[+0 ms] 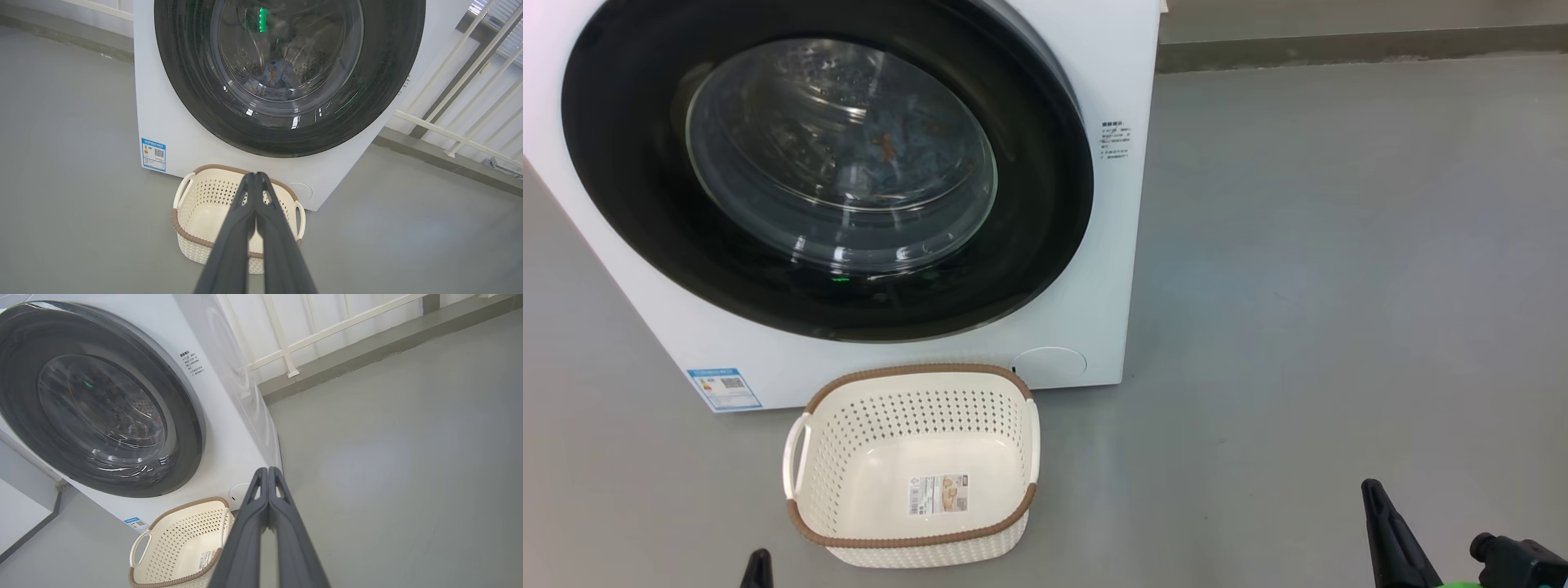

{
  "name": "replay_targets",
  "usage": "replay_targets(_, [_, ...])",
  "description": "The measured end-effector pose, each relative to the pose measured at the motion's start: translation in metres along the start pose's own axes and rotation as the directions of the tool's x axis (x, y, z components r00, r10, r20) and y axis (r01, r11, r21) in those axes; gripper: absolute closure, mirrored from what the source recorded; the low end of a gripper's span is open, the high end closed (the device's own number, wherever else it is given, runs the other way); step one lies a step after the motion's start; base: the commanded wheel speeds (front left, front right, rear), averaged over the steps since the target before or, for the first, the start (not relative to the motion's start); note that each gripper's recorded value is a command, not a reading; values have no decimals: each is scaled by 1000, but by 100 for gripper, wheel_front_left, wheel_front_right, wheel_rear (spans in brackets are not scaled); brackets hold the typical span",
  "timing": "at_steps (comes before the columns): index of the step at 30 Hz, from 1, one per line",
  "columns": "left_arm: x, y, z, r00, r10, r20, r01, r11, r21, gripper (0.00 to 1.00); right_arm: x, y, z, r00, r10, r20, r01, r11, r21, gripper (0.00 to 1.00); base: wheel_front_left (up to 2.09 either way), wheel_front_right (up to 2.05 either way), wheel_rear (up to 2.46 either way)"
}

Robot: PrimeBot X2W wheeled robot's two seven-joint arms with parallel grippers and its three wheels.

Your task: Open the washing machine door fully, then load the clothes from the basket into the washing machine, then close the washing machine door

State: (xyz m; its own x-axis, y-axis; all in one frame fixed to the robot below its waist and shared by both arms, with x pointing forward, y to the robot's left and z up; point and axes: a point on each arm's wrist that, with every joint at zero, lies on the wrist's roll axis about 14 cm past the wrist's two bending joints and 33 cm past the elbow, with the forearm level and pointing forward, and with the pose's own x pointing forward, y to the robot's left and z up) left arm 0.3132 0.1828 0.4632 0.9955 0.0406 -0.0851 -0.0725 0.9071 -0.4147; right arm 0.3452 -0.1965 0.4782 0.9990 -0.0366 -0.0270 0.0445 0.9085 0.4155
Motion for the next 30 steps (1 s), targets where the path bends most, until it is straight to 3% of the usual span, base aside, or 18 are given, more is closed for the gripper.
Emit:
replay_targets(15, [10,2,2,1000,17,-9,-19,987,-157,100,3,-6,-2,999,-34,-19,37,986,160,100,0,0,0])
replay_targets(30, [19,3,3,999,22,-27,-30,948,-316,100,7,-9,-3,998,-52,-37,61,949,310,100,0,0,0])
